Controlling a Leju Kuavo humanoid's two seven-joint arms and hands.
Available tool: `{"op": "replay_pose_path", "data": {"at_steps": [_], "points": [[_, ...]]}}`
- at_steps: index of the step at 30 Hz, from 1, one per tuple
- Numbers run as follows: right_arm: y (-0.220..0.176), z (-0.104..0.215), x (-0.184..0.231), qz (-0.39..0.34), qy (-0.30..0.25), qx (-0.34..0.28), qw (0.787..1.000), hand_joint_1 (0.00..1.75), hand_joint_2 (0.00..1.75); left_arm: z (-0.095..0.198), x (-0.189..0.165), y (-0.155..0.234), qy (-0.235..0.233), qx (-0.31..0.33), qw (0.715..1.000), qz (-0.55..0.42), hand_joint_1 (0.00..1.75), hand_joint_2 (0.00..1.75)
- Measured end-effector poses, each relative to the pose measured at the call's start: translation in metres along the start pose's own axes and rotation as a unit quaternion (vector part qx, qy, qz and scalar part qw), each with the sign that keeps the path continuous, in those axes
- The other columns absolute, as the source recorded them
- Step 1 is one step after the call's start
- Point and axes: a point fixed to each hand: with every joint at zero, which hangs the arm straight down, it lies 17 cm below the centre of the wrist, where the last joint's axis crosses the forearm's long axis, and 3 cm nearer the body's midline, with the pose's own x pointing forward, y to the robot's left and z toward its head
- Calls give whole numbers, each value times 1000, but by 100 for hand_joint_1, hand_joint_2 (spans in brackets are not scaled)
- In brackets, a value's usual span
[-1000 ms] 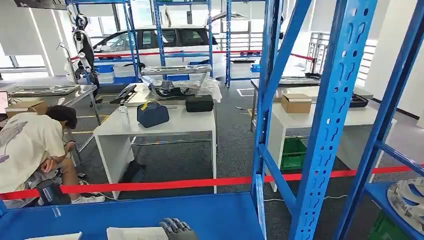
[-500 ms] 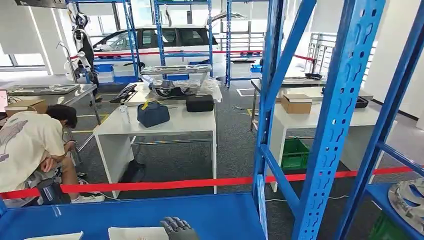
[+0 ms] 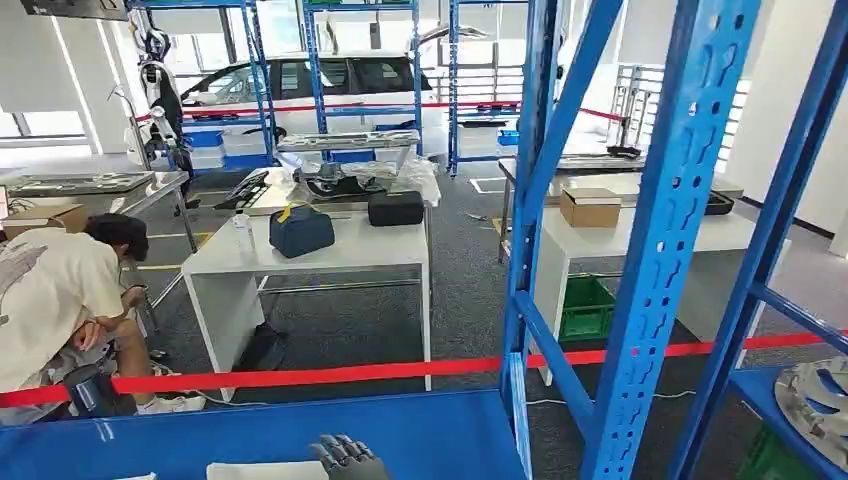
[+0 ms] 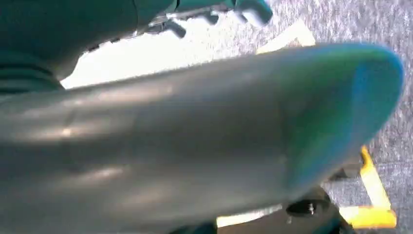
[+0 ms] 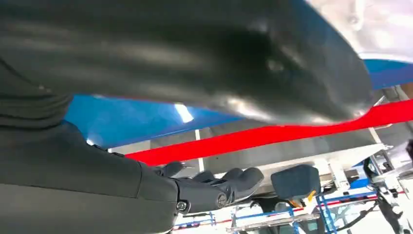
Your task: Take the parts from the cabinet and place them on the table.
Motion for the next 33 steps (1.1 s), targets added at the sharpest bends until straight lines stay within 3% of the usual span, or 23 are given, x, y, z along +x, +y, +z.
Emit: {"op": "replay_pose_path", "data": {"at_steps": [33], "points": [[4,0,2,0,-2,5,1000,0,0,-1,-4,3,4,3,1000,6,0,0]]}}
